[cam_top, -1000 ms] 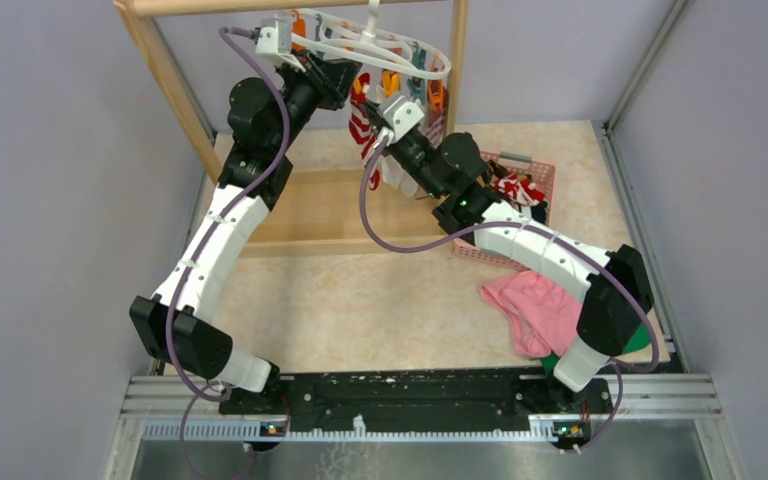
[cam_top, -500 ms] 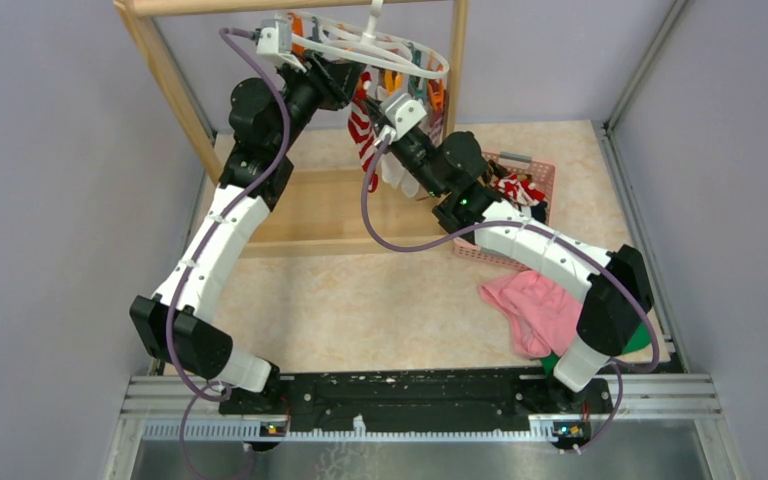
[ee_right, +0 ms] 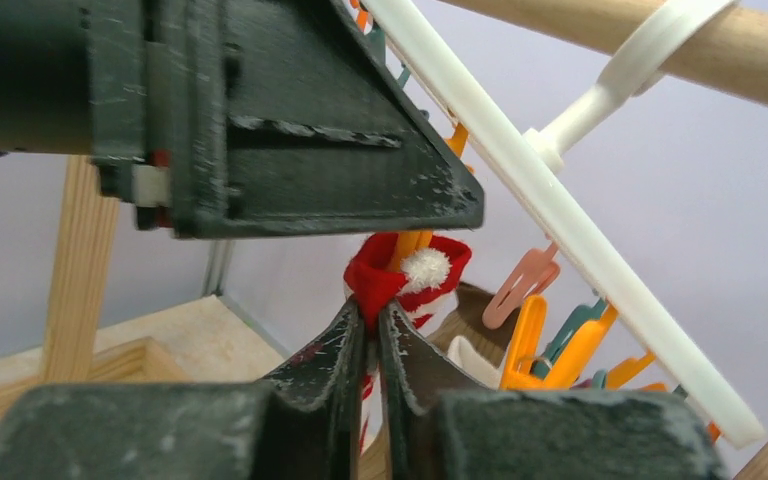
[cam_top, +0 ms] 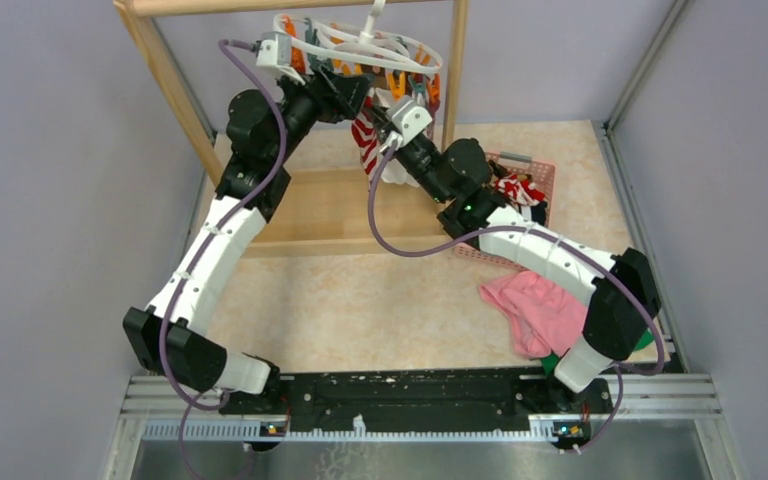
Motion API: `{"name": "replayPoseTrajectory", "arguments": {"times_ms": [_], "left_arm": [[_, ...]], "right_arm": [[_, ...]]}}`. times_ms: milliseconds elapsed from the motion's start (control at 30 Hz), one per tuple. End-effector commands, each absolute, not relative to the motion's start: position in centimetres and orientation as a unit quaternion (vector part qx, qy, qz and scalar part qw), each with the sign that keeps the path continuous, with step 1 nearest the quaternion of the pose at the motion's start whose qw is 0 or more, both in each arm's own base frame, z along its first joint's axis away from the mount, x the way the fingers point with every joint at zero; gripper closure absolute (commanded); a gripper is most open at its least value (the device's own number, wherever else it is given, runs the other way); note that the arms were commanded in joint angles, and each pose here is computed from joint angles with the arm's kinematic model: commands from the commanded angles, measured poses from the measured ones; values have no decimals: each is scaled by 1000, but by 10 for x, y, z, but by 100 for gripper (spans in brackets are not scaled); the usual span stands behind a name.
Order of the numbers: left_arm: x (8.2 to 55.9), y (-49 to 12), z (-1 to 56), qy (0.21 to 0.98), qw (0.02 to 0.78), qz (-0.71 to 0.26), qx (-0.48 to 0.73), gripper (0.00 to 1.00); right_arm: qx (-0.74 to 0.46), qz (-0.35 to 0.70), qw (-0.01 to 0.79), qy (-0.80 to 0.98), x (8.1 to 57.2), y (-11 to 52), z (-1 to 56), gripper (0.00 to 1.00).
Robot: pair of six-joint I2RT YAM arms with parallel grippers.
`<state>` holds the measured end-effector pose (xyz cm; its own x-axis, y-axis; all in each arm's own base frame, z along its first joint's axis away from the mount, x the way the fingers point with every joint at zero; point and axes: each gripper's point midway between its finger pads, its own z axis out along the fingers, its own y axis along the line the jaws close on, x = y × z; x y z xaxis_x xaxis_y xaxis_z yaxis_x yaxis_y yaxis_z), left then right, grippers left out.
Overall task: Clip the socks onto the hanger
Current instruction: Clamp the sock onto the hanger, then pick up the sock from the bin.
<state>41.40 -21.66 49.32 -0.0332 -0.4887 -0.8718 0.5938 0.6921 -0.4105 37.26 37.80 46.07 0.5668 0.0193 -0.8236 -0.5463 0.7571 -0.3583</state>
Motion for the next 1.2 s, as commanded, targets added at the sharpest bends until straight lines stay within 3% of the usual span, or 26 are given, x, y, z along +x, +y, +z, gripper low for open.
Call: {"name": "replayPoseTrajectory", "arguments": {"times_ms": [0,200,467,633,767,933,1167], "left_arm": [[371,-212,526,557,714,-417,70,21],[344,-202,525,554,719,-413,76,11],[299,-204,488,570,695,-415,142,8],[264,-203,447,563,686,-421,191,5],[244,-198,406,564,678,-435,183,3],[232,-196,347,568,659,-470,151,1],[233,-197,291,626,603,-482,111,1]], "right_arm": [[-266,198,855,398,352,347,498,86],[-275,222,848,394,338,334,492,63],[-282,235,841,397,319,311,484,36],[-298,265,812,425,306,300,452,25],[-314,288,789,443,296,294,427,19],[-316,329,757,467,285,288,393,18],[-242,359,706,561,287,251,328,16]]}}
